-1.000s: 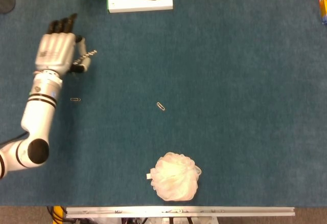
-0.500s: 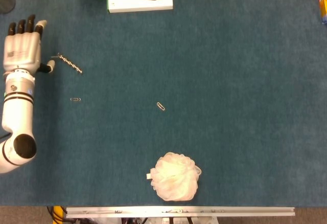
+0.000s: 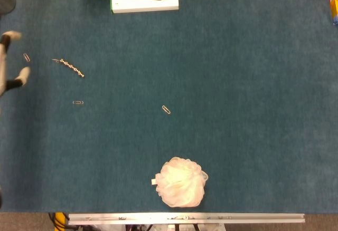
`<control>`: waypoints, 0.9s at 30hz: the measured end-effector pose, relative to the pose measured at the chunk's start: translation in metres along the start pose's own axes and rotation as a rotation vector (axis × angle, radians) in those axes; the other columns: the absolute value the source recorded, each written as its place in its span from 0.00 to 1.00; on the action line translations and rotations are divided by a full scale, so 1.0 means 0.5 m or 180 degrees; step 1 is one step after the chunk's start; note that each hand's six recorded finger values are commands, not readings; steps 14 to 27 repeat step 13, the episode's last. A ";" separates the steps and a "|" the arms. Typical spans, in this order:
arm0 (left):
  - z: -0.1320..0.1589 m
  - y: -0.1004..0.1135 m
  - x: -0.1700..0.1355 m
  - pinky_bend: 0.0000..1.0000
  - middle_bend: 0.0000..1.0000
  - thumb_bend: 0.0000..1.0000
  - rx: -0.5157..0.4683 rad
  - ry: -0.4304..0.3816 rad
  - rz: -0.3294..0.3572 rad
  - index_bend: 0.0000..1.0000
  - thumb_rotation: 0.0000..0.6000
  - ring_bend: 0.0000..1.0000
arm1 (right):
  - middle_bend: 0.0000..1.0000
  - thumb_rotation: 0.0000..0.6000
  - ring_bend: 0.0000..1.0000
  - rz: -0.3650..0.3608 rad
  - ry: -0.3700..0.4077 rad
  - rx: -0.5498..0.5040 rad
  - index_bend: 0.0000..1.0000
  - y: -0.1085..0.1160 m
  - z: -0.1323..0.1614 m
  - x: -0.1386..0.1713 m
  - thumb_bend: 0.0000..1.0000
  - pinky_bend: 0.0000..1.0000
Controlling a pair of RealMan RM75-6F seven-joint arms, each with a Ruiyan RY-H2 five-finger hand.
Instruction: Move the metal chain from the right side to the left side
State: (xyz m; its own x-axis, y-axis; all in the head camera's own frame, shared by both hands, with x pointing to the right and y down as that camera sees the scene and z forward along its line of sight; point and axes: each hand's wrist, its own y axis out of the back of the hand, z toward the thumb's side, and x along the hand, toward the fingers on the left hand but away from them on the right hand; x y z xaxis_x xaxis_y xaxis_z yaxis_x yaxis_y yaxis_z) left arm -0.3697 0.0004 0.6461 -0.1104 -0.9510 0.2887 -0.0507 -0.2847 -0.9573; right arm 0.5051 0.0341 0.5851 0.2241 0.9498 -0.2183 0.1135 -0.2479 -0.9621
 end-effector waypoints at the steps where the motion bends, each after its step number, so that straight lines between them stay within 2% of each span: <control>1: -0.011 0.007 -0.020 0.00 0.03 0.25 -0.0005 -0.0011 0.0038 0.27 1.00 0.00 | 0.11 1.00 0.00 -0.0005 0.0000 0.0001 0.31 0.000 0.002 0.001 0.03 0.04; 8: -0.053 0.036 -0.134 0.00 0.04 0.25 0.0025 -0.0124 0.0172 0.28 1.00 0.00 | 0.11 1.00 0.00 -0.0069 0.0004 0.0001 0.31 0.004 0.018 0.016 0.03 0.04; 13: -0.061 0.040 -0.215 0.00 0.04 0.25 -0.0028 -0.0252 0.0172 0.30 1.00 0.00 | 0.11 1.00 0.00 -0.0076 -0.0006 -0.0023 0.31 -0.003 0.033 0.029 0.03 0.04; 27: -0.061 0.040 -0.215 0.00 0.04 0.25 -0.0028 -0.0252 0.0172 0.30 1.00 0.00 | 0.11 1.00 0.00 -0.0076 -0.0006 -0.0023 0.31 -0.003 0.033 0.029 0.03 0.04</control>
